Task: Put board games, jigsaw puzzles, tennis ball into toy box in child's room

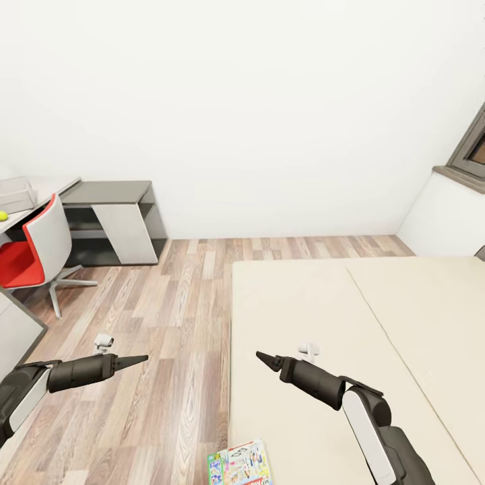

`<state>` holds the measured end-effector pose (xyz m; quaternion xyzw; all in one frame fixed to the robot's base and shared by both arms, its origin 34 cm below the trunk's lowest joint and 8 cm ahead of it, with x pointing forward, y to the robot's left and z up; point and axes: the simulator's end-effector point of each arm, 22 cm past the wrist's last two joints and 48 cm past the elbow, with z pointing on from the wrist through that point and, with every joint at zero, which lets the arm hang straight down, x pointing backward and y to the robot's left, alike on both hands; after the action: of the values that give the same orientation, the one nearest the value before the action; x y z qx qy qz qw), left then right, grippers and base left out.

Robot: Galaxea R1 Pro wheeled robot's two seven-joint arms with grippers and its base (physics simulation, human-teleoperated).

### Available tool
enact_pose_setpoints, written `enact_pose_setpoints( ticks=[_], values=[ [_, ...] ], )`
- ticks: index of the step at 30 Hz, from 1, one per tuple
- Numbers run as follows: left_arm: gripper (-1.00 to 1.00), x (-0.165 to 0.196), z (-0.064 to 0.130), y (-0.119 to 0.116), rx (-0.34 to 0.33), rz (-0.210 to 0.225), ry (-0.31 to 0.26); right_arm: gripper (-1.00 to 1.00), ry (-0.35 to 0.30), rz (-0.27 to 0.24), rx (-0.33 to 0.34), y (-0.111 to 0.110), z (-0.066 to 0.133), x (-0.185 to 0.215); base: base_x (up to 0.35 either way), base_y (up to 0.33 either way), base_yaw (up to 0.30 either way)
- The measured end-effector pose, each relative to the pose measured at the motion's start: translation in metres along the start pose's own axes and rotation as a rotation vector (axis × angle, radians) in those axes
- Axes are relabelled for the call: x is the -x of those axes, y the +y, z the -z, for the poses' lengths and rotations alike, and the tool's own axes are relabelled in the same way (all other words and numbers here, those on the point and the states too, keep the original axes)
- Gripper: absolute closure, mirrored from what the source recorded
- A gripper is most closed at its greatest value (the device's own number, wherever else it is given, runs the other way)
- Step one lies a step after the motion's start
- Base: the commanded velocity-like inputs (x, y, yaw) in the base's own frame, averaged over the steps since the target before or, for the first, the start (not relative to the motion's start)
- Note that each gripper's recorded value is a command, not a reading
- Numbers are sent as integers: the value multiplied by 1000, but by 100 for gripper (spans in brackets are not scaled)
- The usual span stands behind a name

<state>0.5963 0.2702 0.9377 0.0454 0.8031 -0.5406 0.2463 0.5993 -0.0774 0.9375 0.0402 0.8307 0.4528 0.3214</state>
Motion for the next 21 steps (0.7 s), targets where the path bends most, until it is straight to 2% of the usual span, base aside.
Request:
enact_pose_setpoints(
  ticks=[21],
  values=[
    [-100,9,4,-13,-6,-30,-14,-100,-32,19,1,4,3,7,0,0,0]
  ],
)
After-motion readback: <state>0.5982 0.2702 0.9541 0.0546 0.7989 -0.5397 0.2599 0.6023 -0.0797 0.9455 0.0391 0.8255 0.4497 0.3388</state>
